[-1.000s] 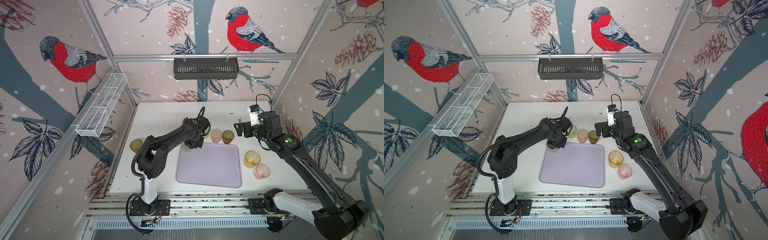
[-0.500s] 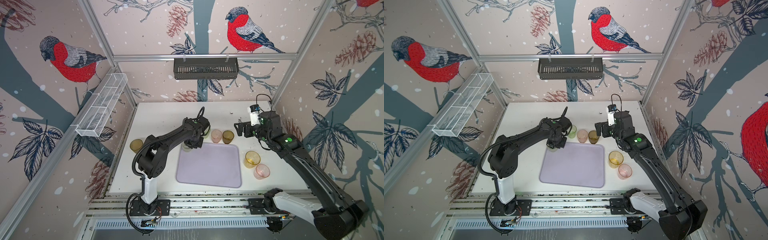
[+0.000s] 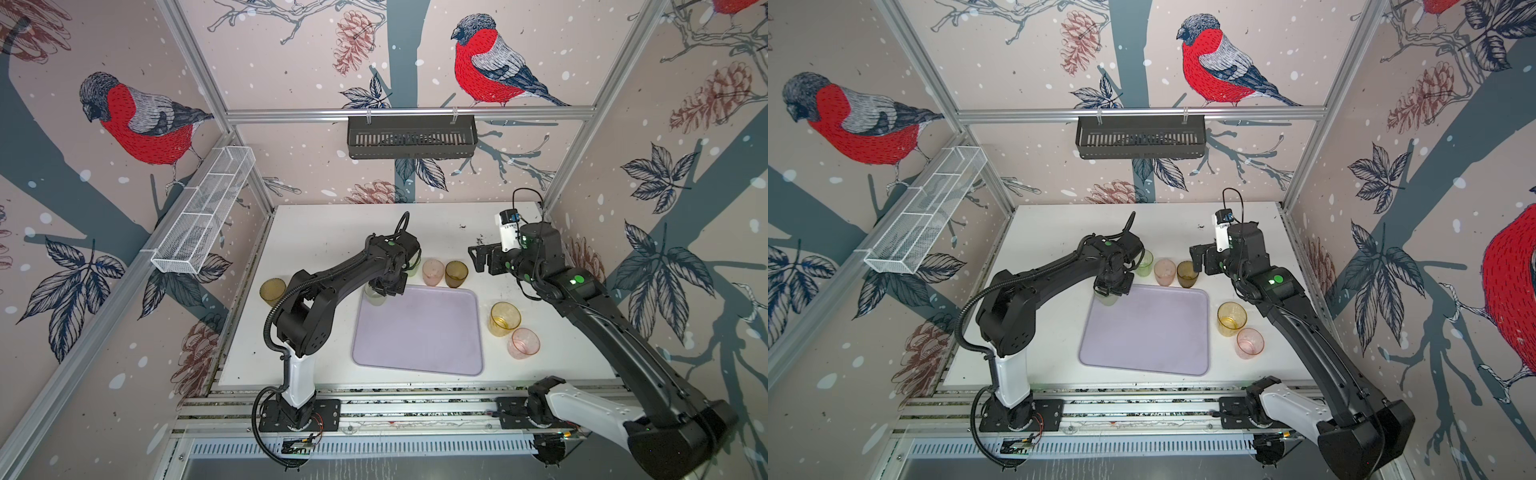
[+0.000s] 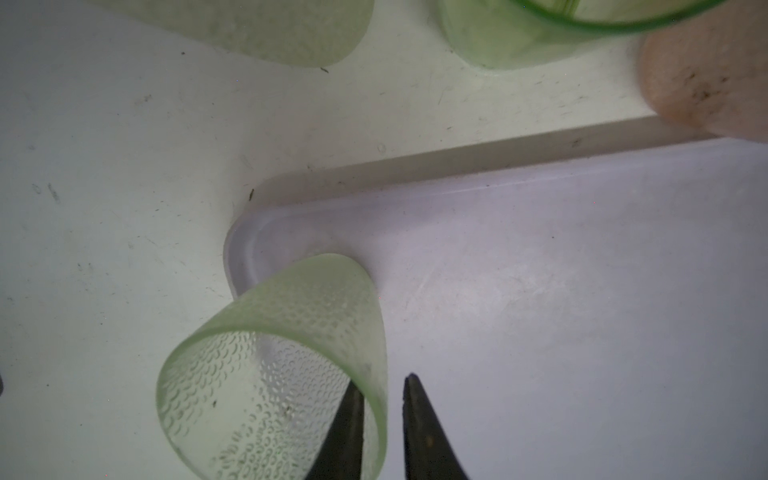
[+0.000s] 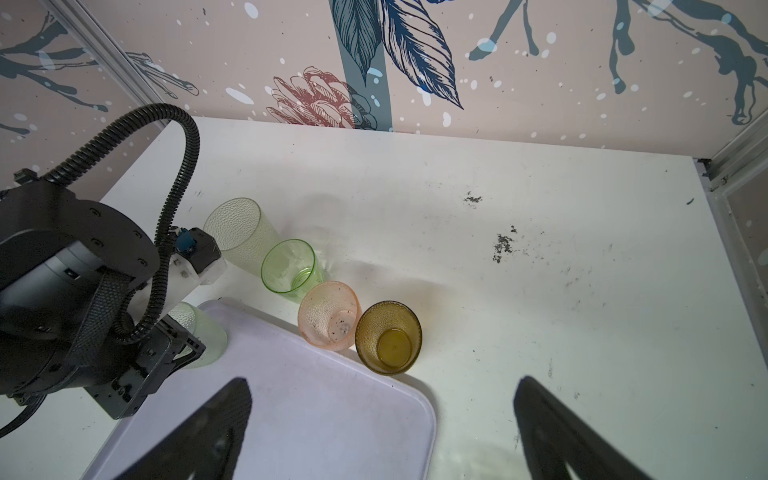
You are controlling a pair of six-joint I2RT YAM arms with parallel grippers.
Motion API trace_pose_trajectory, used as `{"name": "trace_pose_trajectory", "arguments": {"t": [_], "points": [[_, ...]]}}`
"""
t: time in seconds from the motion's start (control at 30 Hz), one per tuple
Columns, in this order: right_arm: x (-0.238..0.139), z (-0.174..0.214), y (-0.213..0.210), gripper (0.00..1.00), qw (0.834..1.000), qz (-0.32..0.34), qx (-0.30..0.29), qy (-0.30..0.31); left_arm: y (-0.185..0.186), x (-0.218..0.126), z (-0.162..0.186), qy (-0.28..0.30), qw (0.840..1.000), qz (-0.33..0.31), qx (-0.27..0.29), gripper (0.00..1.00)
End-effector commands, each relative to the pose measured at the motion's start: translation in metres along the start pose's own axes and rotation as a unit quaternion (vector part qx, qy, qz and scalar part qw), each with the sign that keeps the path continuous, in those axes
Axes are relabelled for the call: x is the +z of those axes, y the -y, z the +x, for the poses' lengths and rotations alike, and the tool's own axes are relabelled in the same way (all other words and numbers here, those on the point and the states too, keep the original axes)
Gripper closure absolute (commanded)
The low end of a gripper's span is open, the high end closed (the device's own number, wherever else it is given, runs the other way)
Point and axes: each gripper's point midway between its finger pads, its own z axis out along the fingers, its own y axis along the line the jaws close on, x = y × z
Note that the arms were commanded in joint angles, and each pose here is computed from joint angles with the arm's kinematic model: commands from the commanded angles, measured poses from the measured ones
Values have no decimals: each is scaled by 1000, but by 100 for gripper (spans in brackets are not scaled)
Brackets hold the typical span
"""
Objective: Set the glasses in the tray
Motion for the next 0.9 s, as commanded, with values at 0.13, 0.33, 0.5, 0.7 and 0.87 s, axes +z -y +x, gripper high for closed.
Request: {"name": "trace_pose_trajectory", "arguments": {"t": [0.13, 0.33, 0.5, 0.7, 0.87], "points": [[-4, -9, -3, 0, 1000, -6, 4, 18, -4, -12, -1, 3, 1000, -7, -4, 75], [-3, -8, -4, 0, 1000, -10, 3, 13, -1, -24, -8, 17, 1000, 6, -16, 74], [-4, -9, -5, 0, 1000, -13, 10, 14, 3, -32, -11, 27, 999, 22, -29, 71], [-6, -10, -5, 0, 1000, -14, 11, 10, 10, -44, -12, 41, 998, 35, -41, 65], [-7, -8, -2, 0, 1000, -5, 11, 4, 15, -60, -9, 55, 997, 40, -45, 60]]}}
